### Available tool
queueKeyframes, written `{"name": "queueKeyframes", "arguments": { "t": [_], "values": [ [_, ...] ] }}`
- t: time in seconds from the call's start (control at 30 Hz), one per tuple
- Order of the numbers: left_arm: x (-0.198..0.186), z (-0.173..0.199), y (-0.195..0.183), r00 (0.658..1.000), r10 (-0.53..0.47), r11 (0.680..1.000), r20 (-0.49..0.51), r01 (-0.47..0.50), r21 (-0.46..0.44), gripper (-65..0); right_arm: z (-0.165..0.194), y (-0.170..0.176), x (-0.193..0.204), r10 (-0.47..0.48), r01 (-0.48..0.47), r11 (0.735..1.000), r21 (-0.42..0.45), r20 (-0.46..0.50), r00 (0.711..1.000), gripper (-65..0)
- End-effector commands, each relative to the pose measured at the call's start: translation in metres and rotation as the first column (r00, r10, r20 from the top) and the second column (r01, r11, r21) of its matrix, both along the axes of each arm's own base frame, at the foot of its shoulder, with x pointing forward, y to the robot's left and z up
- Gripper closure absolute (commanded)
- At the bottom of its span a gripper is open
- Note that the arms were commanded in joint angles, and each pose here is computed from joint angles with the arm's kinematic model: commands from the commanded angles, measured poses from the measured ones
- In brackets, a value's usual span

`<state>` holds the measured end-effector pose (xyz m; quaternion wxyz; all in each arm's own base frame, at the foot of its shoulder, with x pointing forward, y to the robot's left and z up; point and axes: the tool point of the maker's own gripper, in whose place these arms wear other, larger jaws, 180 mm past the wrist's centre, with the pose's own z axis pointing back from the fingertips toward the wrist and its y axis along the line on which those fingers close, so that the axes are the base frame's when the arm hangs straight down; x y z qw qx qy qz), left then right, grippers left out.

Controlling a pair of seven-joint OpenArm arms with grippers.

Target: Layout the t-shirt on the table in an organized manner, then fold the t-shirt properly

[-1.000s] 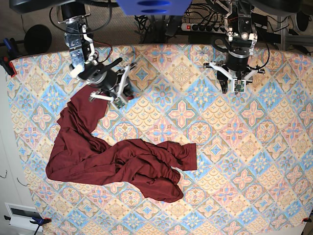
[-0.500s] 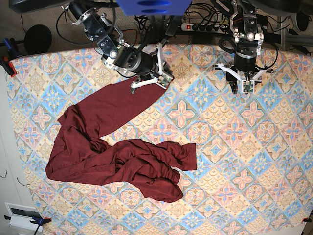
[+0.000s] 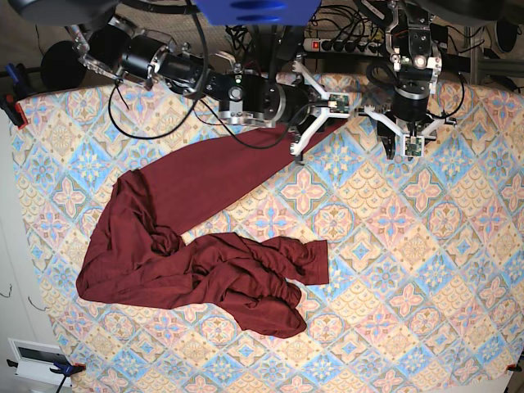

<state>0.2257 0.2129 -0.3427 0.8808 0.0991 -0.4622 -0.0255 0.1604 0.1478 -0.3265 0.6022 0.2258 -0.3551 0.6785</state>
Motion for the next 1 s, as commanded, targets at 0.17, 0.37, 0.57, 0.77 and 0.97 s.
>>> {"name": "queueKeyframes", "arguments": {
  "t": [0.17, 0.37, 0.57, 0.77, 0.97],
  "values": [
    [0.009, 0.021, 0.027, 0.996, 0.054, 0.997, 0.071, -0.058, 0.047, -22.5, 0.025, 0.031, -0.027, 0.227, -0.231, 0.972, 0.042, 0.087, 0.97, -0.9],
    [0.011, 0.025, 0.032, 0.994, 0.067, 0.996, 0.084, -0.071, 0.052, -22.5, 0.028, 0.031, -0.022, 0.214, -0.219, 0.974, 0.051, 0.095, 0.972, -1.2],
    [0.016, 0.028, 0.031, 0.993, 0.064, 0.996, 0.1, -0.069, 0.05, -22.6, 0.038, 0.026, 0.007, 0.118, -0.126, 0.989, 0.079, 0.107, 0.987, -8.7],
    [0.028, 0.037, 0.031, 0.989, 0.063, 0.996, 0.136, -0.07, 0.048, -22.6, 0.042, 0.02, 0.026, -0.016, 0.007, 0.993, 0.12, 0.07, 0.997, -21.4],
    [0.046, 0.044, 0.032, 0.989, 0.091, 0.995, 0.119, -0.095, 0.027, -27.0, 0.039, 0.019, 0.024, -0.018, 0.011, 0.993, 0.119, 0.058, 0.998, -24.1]
  ]
}}
